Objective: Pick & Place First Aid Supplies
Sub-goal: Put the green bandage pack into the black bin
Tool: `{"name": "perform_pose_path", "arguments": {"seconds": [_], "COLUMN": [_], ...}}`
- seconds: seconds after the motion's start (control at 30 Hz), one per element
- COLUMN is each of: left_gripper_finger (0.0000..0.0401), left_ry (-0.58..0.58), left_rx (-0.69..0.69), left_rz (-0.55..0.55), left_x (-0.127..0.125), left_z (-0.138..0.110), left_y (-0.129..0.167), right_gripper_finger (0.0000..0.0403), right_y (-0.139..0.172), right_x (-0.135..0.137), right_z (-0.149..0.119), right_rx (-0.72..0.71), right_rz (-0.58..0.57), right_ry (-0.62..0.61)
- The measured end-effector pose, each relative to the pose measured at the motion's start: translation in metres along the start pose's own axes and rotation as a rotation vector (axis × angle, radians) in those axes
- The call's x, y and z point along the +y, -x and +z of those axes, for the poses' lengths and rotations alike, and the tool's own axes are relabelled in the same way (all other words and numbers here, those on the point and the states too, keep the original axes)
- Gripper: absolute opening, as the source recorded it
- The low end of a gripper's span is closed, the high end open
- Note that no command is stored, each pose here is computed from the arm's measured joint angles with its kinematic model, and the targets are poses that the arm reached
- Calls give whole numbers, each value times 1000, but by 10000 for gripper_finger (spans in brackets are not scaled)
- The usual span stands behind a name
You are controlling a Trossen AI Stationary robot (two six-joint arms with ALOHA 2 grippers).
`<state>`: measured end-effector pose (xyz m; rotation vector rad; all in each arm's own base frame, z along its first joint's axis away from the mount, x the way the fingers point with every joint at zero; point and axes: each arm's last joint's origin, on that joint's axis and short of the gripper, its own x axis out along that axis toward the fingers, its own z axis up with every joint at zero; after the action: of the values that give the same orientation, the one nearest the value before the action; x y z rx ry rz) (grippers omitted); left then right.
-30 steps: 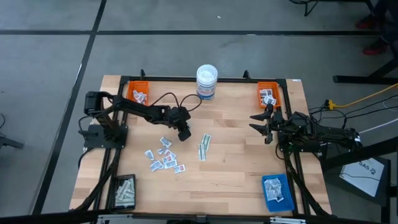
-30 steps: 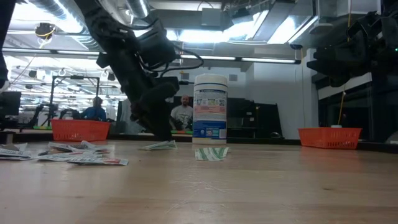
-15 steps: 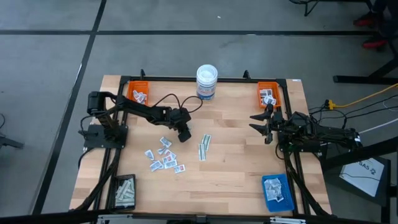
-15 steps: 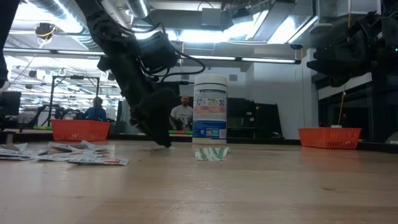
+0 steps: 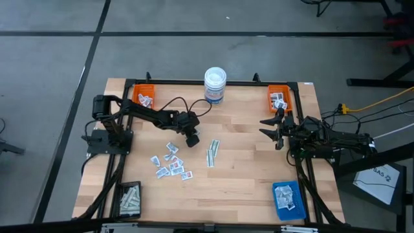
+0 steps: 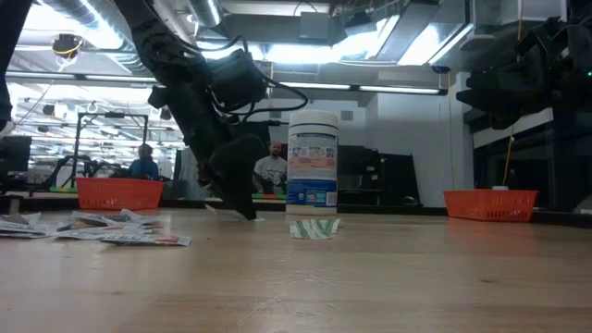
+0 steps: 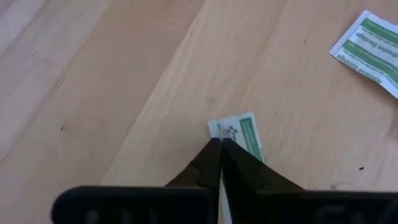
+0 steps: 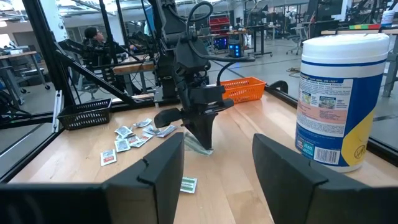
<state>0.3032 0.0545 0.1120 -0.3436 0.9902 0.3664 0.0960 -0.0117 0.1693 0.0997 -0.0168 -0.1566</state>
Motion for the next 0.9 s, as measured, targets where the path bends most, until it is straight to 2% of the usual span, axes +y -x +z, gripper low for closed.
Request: {"name": "perform_pose_path", "arguments": {"seconds": [0.23, 0.4, 0.9], "left_gripper_finger": [2, 1, 2], "left_ry": [-4, -24, -120], "left_rx": [-19, -34, -216], "left_rz": [-10, -42, -189], "left_x": [-2, -8, -59], "left_z": [2, 3, 0], "left_y": [6, 22, 95], "right_gripper_finger": [191, 191, 191], "right_y": [0, 0, 0], "right_x": [0, 0, 0], "right_z": [0, 0, 0], "right_rx": [0, 0, 0], "right_rz": [0, 0, 0], "right_ry": [0, 0, 0]}}
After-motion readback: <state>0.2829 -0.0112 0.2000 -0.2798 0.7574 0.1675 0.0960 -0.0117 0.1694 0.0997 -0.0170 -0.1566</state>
